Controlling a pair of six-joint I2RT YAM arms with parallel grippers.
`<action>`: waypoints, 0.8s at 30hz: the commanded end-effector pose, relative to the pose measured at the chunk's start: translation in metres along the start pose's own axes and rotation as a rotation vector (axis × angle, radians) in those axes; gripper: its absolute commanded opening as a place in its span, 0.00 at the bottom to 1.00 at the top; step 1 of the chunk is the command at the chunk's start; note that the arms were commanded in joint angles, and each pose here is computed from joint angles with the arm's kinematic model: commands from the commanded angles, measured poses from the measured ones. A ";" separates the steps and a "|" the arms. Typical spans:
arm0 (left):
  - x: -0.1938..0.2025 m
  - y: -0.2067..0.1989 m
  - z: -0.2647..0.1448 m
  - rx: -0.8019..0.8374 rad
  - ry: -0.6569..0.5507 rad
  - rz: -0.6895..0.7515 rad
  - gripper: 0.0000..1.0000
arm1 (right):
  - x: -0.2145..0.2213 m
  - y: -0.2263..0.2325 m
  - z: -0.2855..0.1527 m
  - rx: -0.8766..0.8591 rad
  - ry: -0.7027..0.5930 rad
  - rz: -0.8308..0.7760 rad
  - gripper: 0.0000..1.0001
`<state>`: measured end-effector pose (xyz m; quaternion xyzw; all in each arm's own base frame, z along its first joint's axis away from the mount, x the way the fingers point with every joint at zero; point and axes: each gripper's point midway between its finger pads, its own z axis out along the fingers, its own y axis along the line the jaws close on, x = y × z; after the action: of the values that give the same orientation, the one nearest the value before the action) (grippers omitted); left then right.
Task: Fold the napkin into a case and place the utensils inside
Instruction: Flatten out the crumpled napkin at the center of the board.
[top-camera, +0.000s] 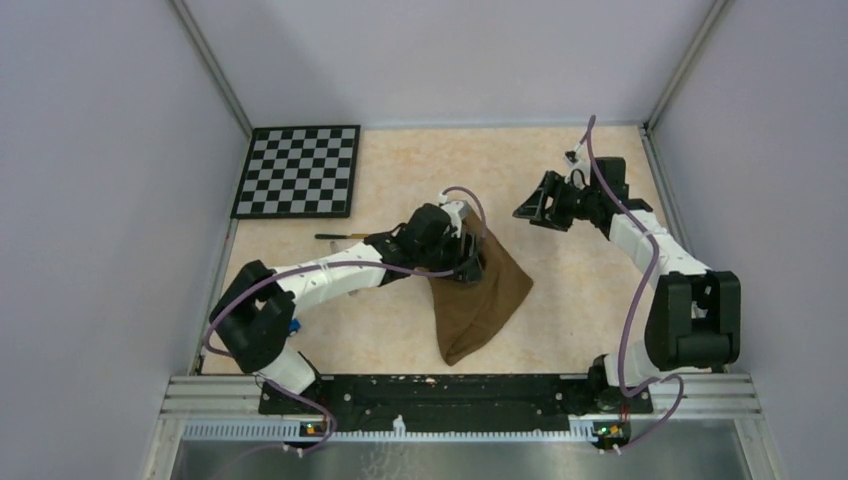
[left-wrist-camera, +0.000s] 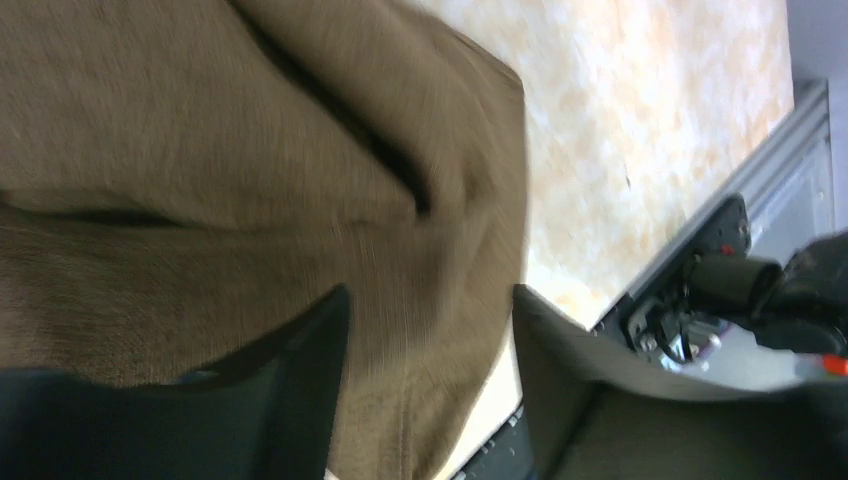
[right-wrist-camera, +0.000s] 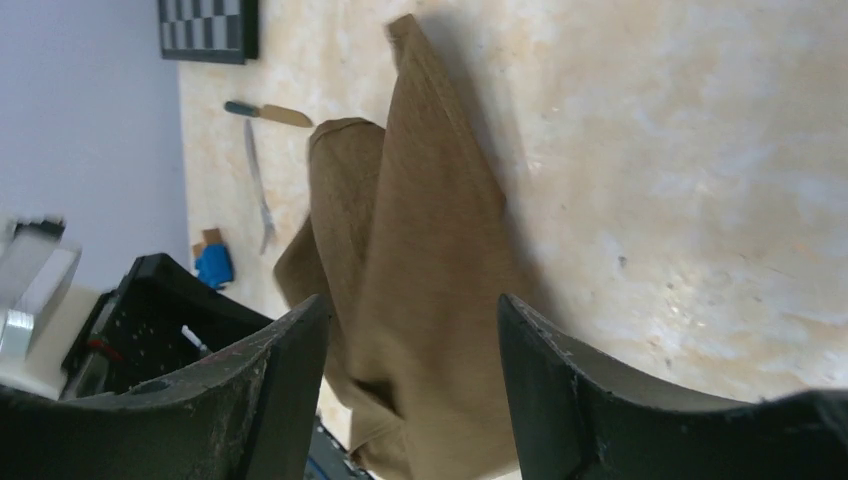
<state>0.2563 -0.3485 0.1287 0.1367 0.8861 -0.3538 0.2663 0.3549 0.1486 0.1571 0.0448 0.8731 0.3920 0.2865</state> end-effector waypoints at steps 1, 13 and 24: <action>-0.012 -0.019 -0.034 0.000 -0.105 0.083 0.79 | 0.003 0.003 -0.018 0.038 -0.051 -0.149 0.62; -0.005 -0.003 -0.045 -0.105 -0.047 0.009 0.81 | 0.089 0.023 0.001 -0.077 0.119 -0.112 0.54; 0.003 -0.003 -0.050 -0.083 -0.050 -0.007 0.93 | 0.125 0.018 0.020 -0.126 0.197 -0.055 0.39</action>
<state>0.2377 -0.3152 0.1426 0.1163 0.9045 -0.3017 0.2781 0.2500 0.2002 0.0907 -0.0162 0.8883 0.4170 0.1915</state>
